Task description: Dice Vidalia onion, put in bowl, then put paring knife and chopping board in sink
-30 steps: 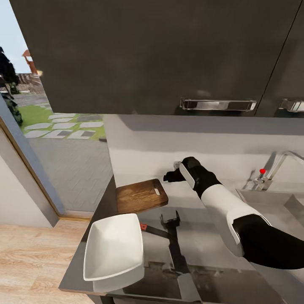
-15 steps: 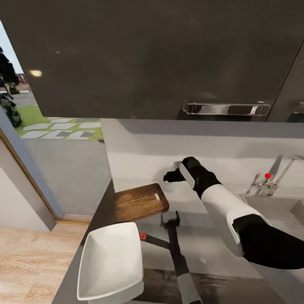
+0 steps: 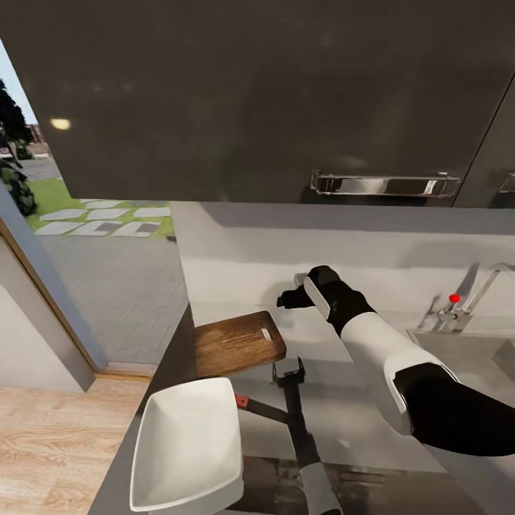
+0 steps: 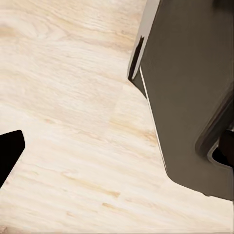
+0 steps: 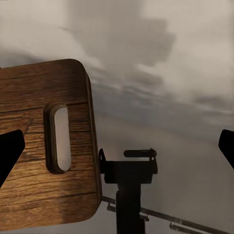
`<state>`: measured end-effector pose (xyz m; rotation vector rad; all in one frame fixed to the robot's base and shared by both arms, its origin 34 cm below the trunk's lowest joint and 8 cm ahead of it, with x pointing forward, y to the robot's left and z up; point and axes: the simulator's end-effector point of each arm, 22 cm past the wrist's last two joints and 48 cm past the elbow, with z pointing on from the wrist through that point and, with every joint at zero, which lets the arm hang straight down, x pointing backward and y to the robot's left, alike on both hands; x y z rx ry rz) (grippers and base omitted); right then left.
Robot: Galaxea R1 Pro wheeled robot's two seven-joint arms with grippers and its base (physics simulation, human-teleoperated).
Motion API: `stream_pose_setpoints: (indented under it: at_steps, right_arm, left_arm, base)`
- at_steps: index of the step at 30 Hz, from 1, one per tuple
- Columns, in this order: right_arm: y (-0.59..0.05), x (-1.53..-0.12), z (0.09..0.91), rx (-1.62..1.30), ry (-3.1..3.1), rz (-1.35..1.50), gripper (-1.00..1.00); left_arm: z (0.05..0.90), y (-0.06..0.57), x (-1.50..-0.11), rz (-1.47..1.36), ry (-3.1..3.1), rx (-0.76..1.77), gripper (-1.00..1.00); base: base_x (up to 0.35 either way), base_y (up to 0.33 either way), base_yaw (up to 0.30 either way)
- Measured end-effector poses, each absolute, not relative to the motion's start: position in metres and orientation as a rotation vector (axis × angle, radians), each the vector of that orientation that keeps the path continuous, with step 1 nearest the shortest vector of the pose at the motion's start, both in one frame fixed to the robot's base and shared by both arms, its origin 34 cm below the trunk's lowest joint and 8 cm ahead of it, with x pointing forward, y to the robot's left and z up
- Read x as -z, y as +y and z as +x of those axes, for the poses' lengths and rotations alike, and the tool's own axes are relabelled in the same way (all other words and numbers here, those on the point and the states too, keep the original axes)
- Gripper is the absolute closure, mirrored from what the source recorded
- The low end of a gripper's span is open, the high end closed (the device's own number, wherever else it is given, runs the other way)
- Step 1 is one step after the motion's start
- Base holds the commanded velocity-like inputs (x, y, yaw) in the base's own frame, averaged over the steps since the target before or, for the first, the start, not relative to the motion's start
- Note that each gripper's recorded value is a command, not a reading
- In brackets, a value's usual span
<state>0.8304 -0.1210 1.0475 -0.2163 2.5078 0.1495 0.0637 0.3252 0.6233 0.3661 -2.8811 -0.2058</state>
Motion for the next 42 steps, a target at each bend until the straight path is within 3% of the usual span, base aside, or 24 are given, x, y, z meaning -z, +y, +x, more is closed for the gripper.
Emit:
stream_pose_setpoints:
  at_steps: [29, 42]
  right_arm:
    - [-0.122, -1.012, 0.827, -0.153, 2.566, -0.217, -1.00]
    - [-0.123, -1.004, 0.827, -0.152, 2.577, -0.215, -1.00]
  left_arm:
    - [0.048, 0.326, -0.626, 0.258, -2.852, 0.207, -1.00]
    - [0.044, 0.326, -0.626, 0.256, -2.841, 0.208, -1.00]
  base:
    - [0.001, 0.000, 0.000]
    - [0.000, 0.000, 0.092]
